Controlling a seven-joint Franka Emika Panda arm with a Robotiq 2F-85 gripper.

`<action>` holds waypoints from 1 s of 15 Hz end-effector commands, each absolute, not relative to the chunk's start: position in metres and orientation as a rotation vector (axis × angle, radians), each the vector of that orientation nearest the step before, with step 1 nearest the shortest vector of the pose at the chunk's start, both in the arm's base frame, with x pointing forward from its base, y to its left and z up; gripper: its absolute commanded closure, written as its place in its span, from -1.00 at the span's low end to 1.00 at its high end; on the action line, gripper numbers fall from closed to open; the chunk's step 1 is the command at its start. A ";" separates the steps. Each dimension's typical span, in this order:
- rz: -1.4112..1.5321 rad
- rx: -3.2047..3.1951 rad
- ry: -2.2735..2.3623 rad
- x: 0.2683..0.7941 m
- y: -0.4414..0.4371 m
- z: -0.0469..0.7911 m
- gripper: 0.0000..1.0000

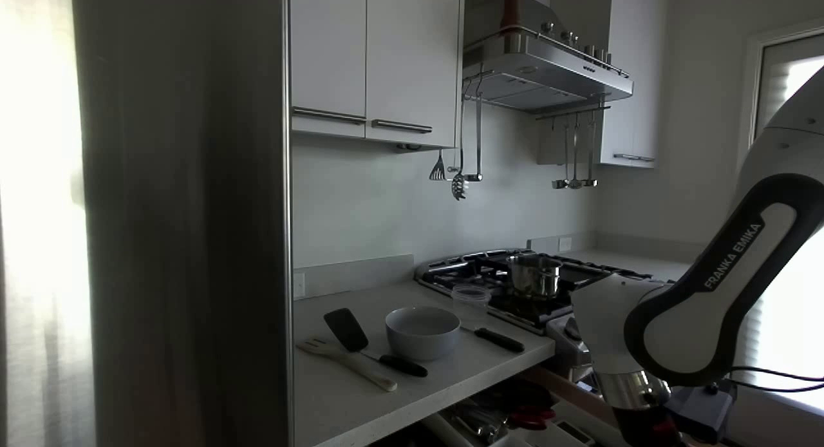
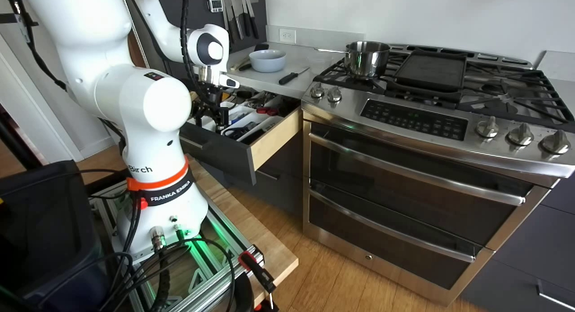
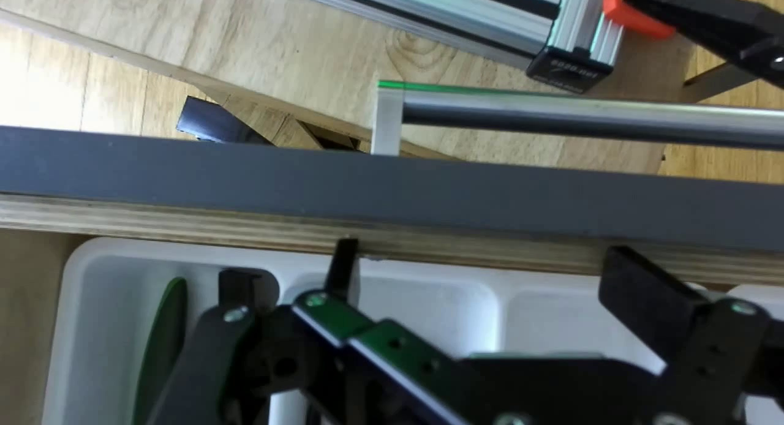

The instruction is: Open the first top drawer wider

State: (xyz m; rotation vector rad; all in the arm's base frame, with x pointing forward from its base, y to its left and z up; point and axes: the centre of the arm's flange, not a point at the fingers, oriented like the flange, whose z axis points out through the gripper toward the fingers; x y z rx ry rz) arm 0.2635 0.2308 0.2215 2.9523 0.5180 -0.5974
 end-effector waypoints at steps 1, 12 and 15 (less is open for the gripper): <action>-0.587 2.963 0.536 0.257 0.234 0.224 -1.00; 0.039 3.008 0.728 0.247 0.315 0.320 -1.00; 0.256 2.996 0.769 0.234 0.328 0.343 -1.00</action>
